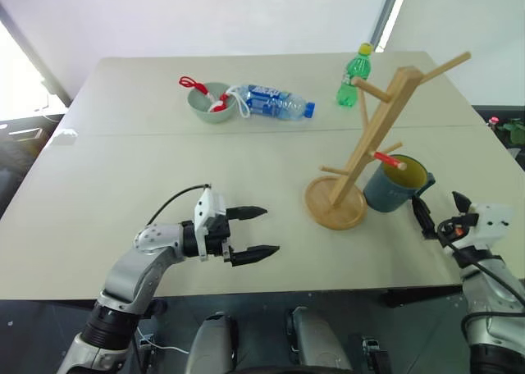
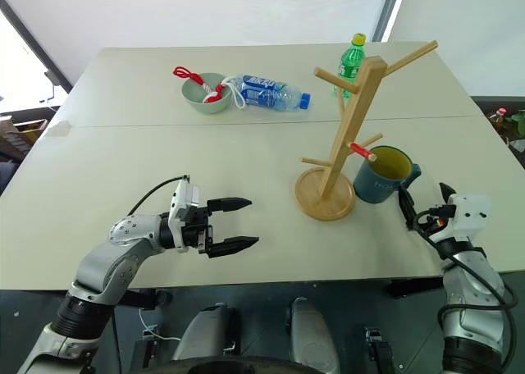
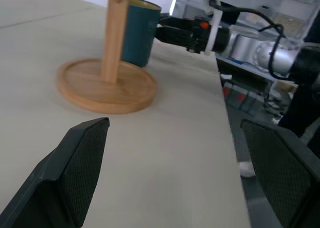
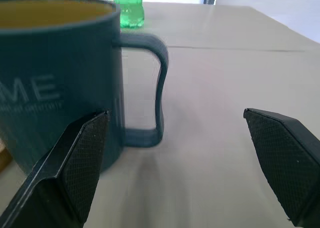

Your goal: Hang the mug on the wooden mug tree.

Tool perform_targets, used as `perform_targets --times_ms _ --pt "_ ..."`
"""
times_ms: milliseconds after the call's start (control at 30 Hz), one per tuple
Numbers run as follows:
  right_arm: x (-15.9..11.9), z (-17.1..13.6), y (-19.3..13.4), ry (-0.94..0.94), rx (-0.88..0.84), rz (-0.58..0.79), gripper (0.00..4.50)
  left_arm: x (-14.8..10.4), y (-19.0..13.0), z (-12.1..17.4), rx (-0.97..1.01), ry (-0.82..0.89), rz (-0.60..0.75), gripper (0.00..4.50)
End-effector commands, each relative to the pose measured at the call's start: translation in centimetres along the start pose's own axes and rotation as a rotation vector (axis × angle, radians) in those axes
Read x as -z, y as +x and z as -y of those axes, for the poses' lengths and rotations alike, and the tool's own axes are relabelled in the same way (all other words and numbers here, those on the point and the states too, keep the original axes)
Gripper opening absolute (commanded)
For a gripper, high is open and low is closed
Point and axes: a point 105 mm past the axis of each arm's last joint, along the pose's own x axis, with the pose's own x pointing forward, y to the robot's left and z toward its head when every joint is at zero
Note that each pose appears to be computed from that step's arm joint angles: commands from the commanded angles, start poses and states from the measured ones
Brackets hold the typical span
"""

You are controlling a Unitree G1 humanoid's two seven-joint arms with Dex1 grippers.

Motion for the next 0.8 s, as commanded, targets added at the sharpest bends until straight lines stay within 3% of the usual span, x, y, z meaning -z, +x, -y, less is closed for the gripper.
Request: perform_targets --times_ms 33,800 --pt "-1.0 1.0 0.4 -0.018 0.012 0.023 4.47 -1.3 0.6 0.9 0.058 0.046 0.025 4.5" --pt "-0.3 2.2 2.2 0.0 -0.046 -0.014 4.47 -2.2 1.2 1.7 0.087 0.088 0.039 4.5"
